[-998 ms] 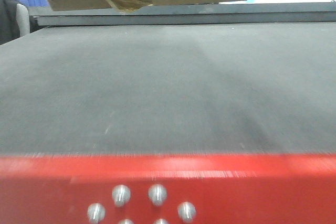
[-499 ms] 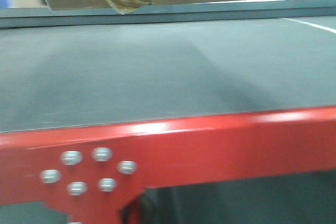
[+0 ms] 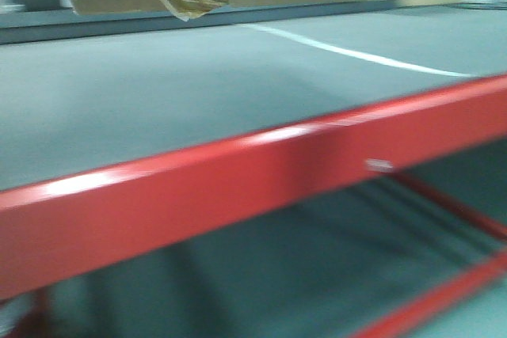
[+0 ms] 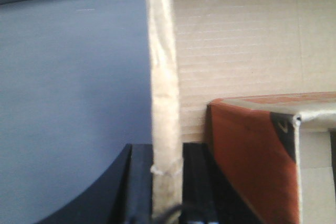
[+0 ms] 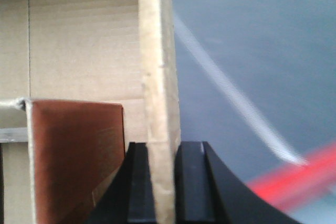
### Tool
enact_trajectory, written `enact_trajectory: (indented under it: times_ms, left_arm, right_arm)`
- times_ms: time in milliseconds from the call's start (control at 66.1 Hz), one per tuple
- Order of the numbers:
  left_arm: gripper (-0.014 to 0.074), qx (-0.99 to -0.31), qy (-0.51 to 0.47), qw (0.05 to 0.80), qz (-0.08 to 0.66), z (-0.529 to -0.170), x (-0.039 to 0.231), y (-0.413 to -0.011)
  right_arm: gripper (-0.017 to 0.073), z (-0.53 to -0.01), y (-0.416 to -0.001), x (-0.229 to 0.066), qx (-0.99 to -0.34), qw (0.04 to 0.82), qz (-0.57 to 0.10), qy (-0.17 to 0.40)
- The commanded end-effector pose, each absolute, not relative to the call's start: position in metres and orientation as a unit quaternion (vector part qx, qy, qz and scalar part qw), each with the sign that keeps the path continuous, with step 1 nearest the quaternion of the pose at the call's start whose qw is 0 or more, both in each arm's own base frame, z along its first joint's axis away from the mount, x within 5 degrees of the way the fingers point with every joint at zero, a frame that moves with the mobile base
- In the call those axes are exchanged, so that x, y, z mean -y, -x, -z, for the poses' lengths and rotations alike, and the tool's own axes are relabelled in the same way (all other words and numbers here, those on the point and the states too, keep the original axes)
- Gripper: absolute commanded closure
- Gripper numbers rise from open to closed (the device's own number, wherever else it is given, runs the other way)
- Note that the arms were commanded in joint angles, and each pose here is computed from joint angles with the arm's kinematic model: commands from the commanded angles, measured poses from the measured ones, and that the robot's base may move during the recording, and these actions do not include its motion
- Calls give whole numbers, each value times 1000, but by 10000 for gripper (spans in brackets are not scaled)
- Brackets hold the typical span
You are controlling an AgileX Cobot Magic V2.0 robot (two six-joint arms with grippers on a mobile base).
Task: Stack two boxes on right shelf middle
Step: 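Carry the held boxes while the base drives to the steel shelf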
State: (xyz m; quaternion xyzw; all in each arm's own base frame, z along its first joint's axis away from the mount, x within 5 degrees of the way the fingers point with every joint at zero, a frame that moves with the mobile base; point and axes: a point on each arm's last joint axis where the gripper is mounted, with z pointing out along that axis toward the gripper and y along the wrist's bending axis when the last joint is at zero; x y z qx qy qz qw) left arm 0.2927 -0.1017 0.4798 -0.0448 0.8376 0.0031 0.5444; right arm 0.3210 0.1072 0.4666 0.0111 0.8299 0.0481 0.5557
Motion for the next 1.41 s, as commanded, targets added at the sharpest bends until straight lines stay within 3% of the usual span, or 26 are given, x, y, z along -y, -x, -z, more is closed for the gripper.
enact_trajectory:
  times_ms: [0, 1391]
  left_arm:
    - [705, -821, 41, 569, 12, -491, 101, -289]
    - [705, -820, 40, 571, 9, -491, 101, -289]
  right_arm:
    - [713, -484, -316, -105, -800, 596, -60, -7]
    - [713, -485, -316, -105, -796, 601, -63, -5]
